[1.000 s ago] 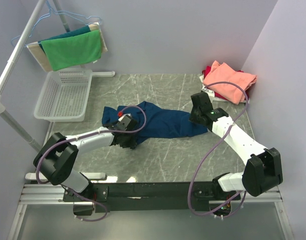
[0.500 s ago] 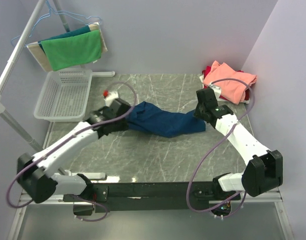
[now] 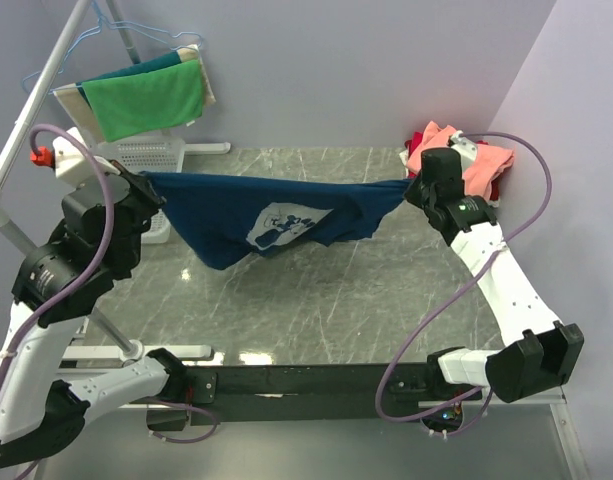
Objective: Fold and stack the t-shirts
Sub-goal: Flatten the tshirt out
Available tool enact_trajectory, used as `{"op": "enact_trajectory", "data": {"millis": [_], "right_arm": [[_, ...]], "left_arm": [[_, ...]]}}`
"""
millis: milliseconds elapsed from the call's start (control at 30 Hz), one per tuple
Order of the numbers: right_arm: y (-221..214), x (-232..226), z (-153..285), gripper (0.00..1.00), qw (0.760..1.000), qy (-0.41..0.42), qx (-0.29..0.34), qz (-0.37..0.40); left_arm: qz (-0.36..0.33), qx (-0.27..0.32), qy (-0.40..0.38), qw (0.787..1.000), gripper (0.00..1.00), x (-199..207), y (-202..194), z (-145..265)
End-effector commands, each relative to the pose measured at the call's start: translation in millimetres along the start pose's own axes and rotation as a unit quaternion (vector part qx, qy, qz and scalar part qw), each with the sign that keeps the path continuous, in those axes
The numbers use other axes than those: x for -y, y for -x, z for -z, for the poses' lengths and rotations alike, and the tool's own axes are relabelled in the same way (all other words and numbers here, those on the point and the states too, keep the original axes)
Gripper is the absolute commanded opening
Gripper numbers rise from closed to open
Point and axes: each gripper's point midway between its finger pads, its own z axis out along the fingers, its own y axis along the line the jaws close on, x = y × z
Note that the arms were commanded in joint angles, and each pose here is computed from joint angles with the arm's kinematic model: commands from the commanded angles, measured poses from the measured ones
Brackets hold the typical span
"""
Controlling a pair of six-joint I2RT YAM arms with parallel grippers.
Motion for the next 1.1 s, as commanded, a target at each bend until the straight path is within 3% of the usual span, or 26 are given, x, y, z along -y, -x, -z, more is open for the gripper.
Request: {"op": "enact_trajectory", "data": {"millis": [0, 400, 667, 867, 1067], "right_arm": [[46, -12, 25, 0.00, 0.997, 0.032, 0.061, -0.028], [128, -58, 117, 0.00, 0.968, 0.184, 0.167, -0.024], [181, -51, 197, 0.00, 0.935, 0.226, 0.273, -0.023], [191, -33, 245, 0.00, 0.912, 0.245, 0.327, -0.030], [185, -17, 292, 0.00, 0.894, 0.278, 0.349, -0.031]], "left_arm": [[-0.032, 0.036, 0.028, 0.998, 0.01, -14, 20, 2], [-0.046, 0.083, 0.024, 0.995, 0.01, 16, 48, -16], [-0.015, 0.135, 0.042, 0.990, 0.01, 25, 81, -30], [0.008, 0.166, 0.013, 0.986, 0.01, 28, 105, -16], [0.012, 0.157, -0.015, 0.987, 0.01, 19, 105, 1]]}}
